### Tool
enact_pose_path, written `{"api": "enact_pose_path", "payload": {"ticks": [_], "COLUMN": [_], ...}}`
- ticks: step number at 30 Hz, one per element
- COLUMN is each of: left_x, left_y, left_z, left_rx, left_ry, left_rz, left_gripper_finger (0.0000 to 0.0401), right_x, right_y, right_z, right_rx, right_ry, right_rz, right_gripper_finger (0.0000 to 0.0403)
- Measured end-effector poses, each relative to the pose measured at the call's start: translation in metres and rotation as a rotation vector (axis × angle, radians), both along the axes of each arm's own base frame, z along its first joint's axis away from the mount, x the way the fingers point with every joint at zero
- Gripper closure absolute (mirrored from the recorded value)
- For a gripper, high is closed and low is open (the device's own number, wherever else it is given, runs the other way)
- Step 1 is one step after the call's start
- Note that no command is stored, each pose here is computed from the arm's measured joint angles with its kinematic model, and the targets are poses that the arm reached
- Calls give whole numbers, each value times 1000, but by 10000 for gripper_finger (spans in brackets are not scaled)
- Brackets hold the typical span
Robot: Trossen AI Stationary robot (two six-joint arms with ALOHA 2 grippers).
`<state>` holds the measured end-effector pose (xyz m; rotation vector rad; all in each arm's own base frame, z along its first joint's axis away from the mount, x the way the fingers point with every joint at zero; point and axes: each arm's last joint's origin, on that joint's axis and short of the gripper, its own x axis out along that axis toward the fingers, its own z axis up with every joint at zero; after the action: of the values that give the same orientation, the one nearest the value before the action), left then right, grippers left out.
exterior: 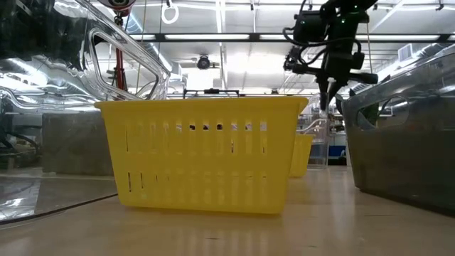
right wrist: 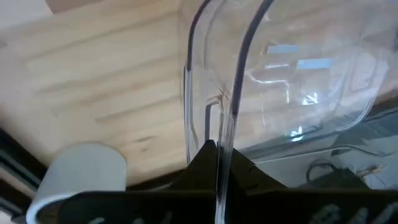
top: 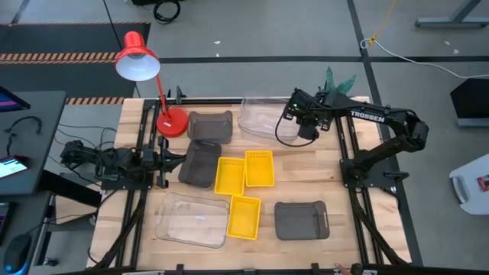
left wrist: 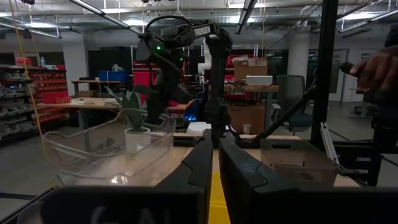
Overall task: Stack baskets by color
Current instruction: Stack the right transparent bin on the top of the top transparent bin, then stack the bottom transparent bin on the top of the stacked transparent bins
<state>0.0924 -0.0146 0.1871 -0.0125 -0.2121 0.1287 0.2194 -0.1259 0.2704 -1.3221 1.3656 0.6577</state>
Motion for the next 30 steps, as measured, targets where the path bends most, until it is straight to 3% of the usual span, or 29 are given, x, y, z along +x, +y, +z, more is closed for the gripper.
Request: {"api": "enact_pose_path", "payload": {"ticks": [10, 18, 24, 30], "left_x": [0, 0, 0, 0], "left_y": [0, 0, 0, 0], "left_z": [0, 0, 0, 0], "left_rx": [0, 0, 0, 0], "left_ry": [0, 0, 0, 0], "left_rz": [0, 0, 0, 0], "left_gripper_finger": [374, 365, 372, 369], "right_x": [3, 0, 4, 7], "right_y": [6, 11, 16, 32], "right_z": [0, -2, 0, 28], "right_rx": [99, 137, 85, 137], "right_ry": [-77, -56, -81, -257], "right_rz": [-94, -179, -241, -391], "right_gripper_finger": [387, 327, 297, 297]}}
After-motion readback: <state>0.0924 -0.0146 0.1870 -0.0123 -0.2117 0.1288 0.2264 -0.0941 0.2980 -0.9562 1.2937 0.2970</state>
